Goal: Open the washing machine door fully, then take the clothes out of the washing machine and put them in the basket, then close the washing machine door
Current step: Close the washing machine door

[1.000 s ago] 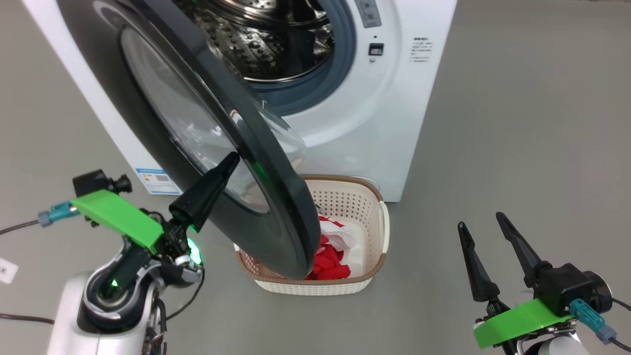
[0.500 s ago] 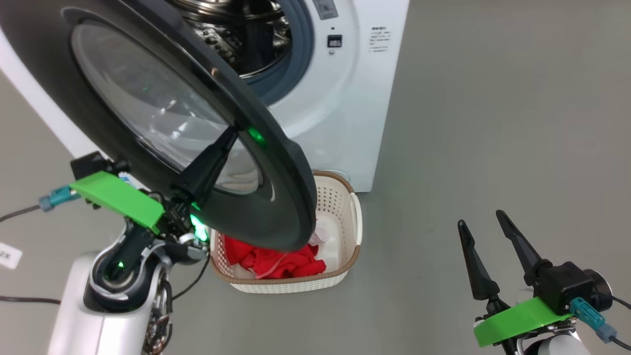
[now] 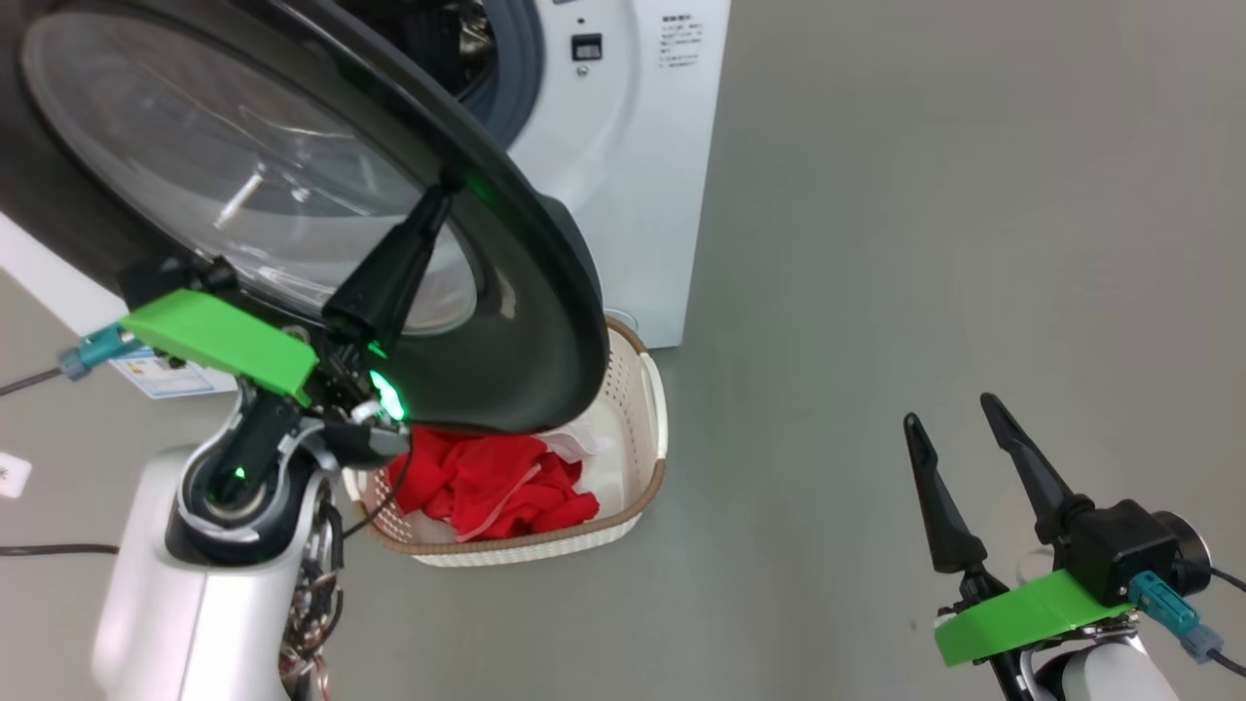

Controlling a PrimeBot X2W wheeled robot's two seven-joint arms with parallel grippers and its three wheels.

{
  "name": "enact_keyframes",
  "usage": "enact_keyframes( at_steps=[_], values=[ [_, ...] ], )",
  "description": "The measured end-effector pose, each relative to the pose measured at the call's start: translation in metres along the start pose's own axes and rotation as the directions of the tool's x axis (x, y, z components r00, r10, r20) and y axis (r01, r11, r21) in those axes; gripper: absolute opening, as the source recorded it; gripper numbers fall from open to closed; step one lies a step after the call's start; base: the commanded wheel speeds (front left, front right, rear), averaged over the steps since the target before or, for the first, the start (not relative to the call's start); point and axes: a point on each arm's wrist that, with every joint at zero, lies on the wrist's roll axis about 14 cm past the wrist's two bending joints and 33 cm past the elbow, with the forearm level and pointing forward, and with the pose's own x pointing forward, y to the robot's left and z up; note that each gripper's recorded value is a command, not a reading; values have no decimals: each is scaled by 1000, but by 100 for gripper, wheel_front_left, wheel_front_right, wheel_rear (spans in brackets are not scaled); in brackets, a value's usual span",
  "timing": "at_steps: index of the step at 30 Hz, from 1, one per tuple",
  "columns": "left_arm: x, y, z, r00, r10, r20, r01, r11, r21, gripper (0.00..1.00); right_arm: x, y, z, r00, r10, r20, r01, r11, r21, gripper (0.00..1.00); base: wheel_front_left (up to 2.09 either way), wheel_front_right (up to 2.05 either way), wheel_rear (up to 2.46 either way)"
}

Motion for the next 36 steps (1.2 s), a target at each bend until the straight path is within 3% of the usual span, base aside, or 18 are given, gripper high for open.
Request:
enact_keyframes(
  at_steps=[36],
  values=[
    [86, 29, 21, 991, 9, 134, -12, 1000, 28, 0, 1, -41, -8, 992, -120, -29, 119, 993, -17, 100, 0, 0, 0]
  ],
)
